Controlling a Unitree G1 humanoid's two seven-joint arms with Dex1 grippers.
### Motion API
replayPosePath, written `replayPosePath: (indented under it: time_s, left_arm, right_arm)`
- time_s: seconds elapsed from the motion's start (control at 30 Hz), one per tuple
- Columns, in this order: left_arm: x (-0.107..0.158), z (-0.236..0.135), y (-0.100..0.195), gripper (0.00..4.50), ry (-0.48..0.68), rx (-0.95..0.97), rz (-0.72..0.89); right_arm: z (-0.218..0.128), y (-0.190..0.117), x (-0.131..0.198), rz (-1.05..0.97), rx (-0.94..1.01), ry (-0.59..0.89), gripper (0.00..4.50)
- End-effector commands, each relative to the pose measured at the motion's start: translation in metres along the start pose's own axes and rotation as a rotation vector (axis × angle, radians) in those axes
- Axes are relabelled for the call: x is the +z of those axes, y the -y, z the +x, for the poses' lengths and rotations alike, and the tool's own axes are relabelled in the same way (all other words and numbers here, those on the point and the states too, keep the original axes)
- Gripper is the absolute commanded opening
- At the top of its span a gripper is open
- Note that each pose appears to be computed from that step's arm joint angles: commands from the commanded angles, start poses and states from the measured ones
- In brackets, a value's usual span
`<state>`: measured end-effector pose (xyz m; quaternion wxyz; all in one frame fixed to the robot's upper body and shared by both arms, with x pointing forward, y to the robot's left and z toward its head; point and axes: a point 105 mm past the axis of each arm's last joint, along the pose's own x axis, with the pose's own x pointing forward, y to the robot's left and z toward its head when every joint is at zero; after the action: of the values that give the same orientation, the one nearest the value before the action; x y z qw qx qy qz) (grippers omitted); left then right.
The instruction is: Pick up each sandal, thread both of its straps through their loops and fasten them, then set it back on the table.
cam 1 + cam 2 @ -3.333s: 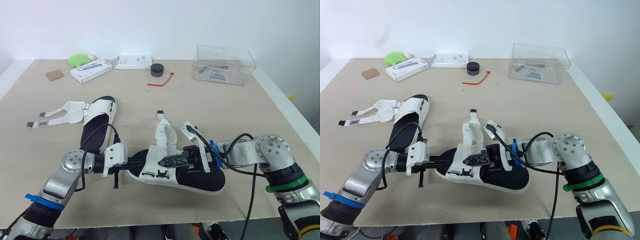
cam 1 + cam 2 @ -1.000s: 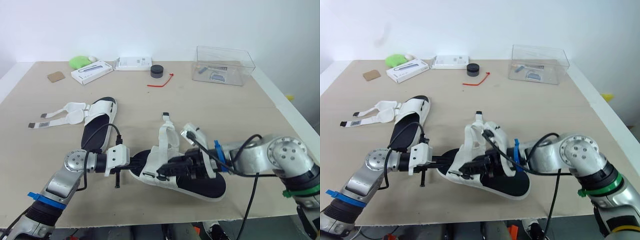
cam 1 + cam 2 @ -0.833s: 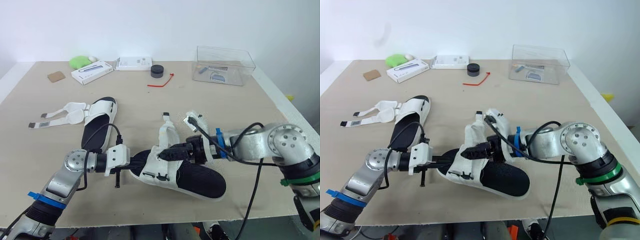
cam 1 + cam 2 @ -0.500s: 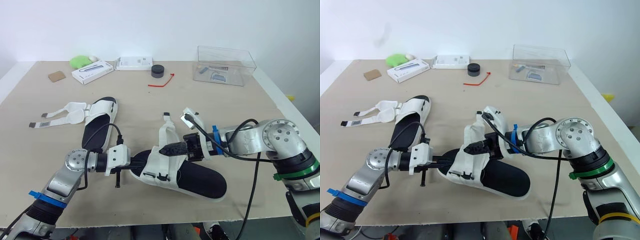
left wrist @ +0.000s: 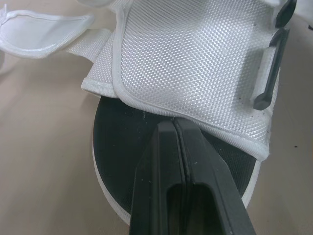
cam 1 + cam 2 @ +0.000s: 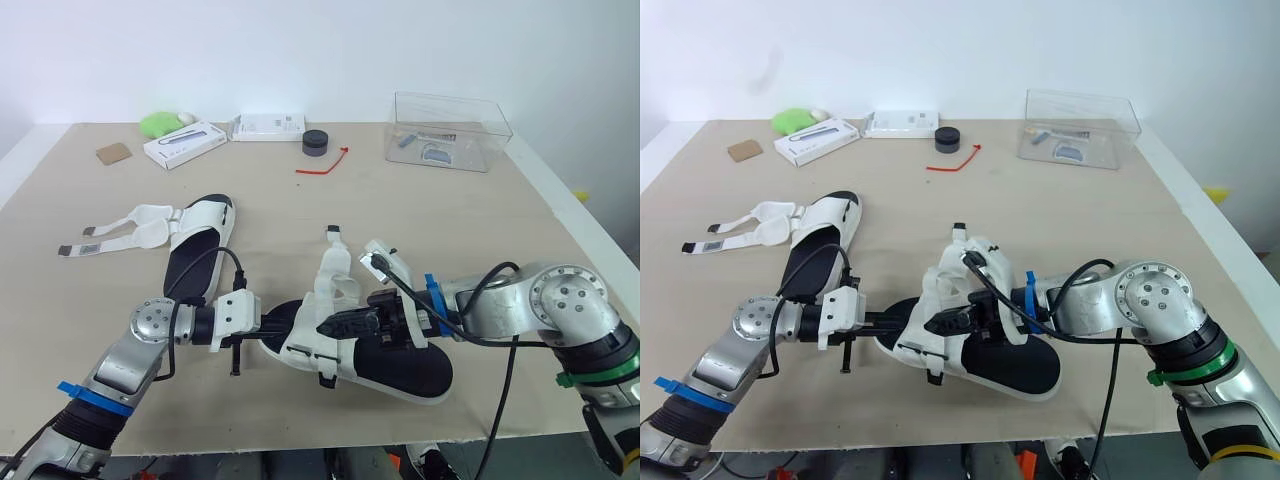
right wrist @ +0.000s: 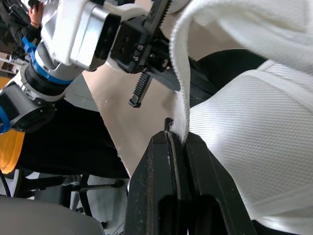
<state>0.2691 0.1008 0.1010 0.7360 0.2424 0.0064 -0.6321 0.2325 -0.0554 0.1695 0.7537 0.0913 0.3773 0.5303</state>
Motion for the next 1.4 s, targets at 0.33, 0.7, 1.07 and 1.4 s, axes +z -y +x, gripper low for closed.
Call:
replayPosePath:
  time_s: [0.33, 0.7, 1.07, 1.4]
  left_arm:
    - [-0.021, 0.002, 0.007, 0.0, -0.084, -0.032, -0.039]
    - [-0.021, 0.002, 0.008, 0.0, -0.085, -0.03, -0.038]
    - [-0.019, -0.004, -0.01, 0.0, -0.087, 0.029, -0.037]
    - [-0.023, -0.012, -0.027, 0.0, -0.108, 0.111, -0.014]
  right_arm:
    - [-0.025, -0.023, 0.0, -0.175, 0.02, -0.078, 2.35]
    - [-0.043, -0.03, -0.032, -0.09, 0.175, -0.119, 4.46]
    - [-0.017, 0.009, -0.044, -0.094, 0.046, -0.08, 4.46]
    - [0.001, 0.024, -0.019, -0.16, 0.018, -0.029, 4.46]
